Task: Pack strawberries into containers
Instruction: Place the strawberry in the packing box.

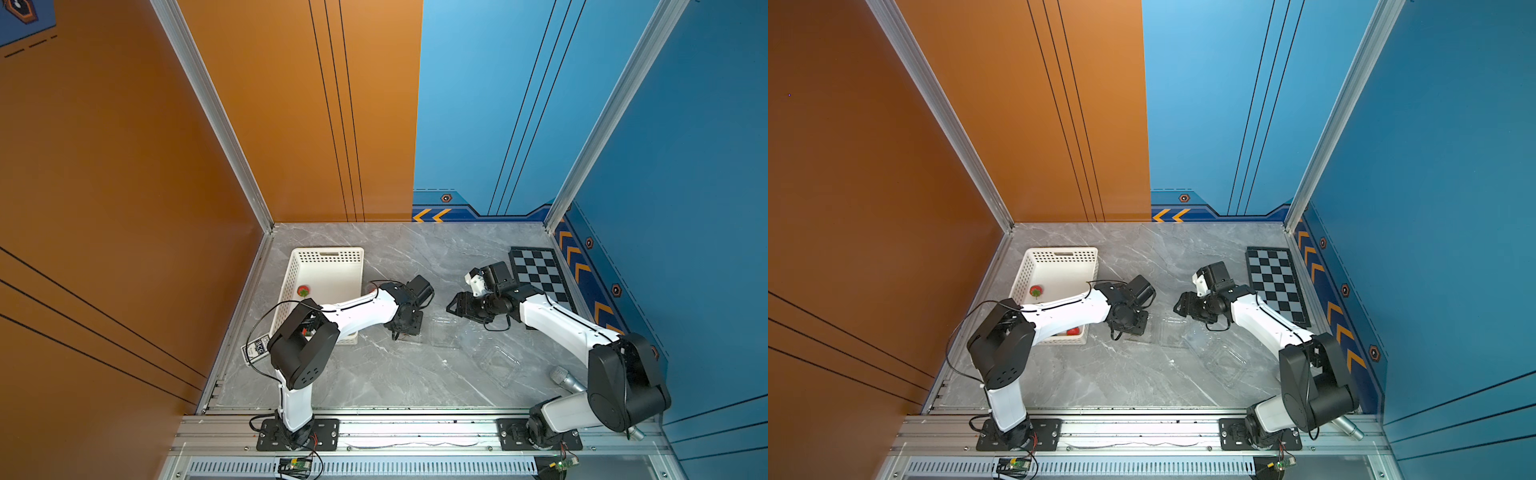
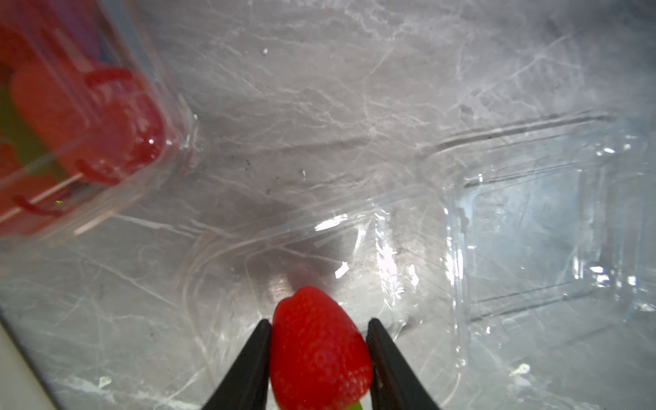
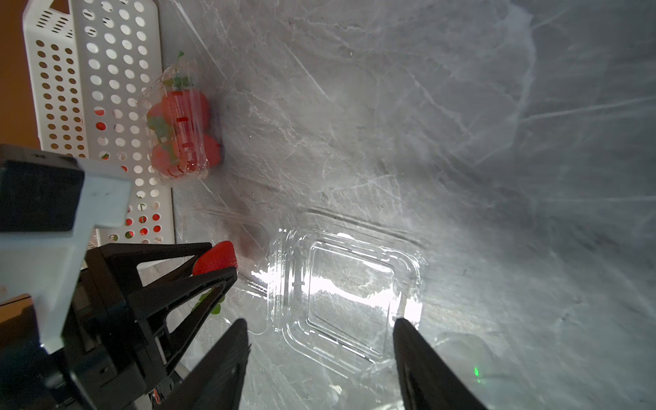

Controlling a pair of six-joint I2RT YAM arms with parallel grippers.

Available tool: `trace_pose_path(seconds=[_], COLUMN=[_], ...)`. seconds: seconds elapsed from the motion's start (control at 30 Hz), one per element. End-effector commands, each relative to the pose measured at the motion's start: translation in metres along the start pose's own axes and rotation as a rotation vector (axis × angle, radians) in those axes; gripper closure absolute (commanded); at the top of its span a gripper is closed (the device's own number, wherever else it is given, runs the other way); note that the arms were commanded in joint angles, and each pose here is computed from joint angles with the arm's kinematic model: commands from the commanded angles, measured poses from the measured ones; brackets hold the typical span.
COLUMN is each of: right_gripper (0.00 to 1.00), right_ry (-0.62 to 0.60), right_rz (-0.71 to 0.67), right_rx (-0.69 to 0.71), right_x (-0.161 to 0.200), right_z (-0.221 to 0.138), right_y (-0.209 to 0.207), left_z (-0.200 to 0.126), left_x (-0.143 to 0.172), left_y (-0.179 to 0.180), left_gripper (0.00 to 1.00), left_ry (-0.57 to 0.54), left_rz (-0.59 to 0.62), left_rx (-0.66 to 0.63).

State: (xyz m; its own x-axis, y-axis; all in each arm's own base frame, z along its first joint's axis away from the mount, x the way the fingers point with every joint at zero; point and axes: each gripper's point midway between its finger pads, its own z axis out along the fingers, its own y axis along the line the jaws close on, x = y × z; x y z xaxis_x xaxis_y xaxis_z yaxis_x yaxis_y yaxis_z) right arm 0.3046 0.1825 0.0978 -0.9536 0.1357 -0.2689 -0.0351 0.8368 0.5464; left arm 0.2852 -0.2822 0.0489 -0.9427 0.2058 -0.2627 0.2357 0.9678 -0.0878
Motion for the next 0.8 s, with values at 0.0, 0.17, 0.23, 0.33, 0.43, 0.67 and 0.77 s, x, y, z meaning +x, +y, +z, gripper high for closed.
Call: trace_pose_path(seconds=[0.0,0.17,0.23,0.33,0.43,0.67,0.77], right_gripper=[0.32,0.31,0.3,0.3,0.3,0.3,0.3], right_ry=[0.036,0.037,0.04,0.043,0.047,0.046,0.056], right_rz=[0.019,-0.028,-0.05,-0.072,-0.09,-0.108,-0.114], right_rx=[0.052,0.044,0.037,0.042,0.05,0.081,0.083], right_x=[0.009,0.006,0.005,0.002,-0.001,-0.004,-0.002], right_z=[0.006,0.007,0.008,0.011,0.013,0.018,0.021], right_y=[-0.007,0.009,0.017,0.024,0.032,0.039,0.041], left_z=[0.004,-0.003,-0.007,-0.01,-0.012,-0.023,-0.024], left_x=[-0.004,-0.008,-0.01,-0.012,-0.012,-0.014,-0.015], left_y=[0.01,0.013,0.014,0.014,0.016,0.018,0.017], left_gripper=[0.87,0.8,0.75,0.66,0.6,0.55,0.49], left_ry=[0.001,-0.024,-0.036,-0.045,-0.051,-0.074,-0.072], left_rz=[-0.022,-0.028,-0.023,-0.014,-0.016,-0.022,-0.014], left_rx=[-0.041,-0.049,-0.048,-0.046,-0.048,-0.034,-0.026])
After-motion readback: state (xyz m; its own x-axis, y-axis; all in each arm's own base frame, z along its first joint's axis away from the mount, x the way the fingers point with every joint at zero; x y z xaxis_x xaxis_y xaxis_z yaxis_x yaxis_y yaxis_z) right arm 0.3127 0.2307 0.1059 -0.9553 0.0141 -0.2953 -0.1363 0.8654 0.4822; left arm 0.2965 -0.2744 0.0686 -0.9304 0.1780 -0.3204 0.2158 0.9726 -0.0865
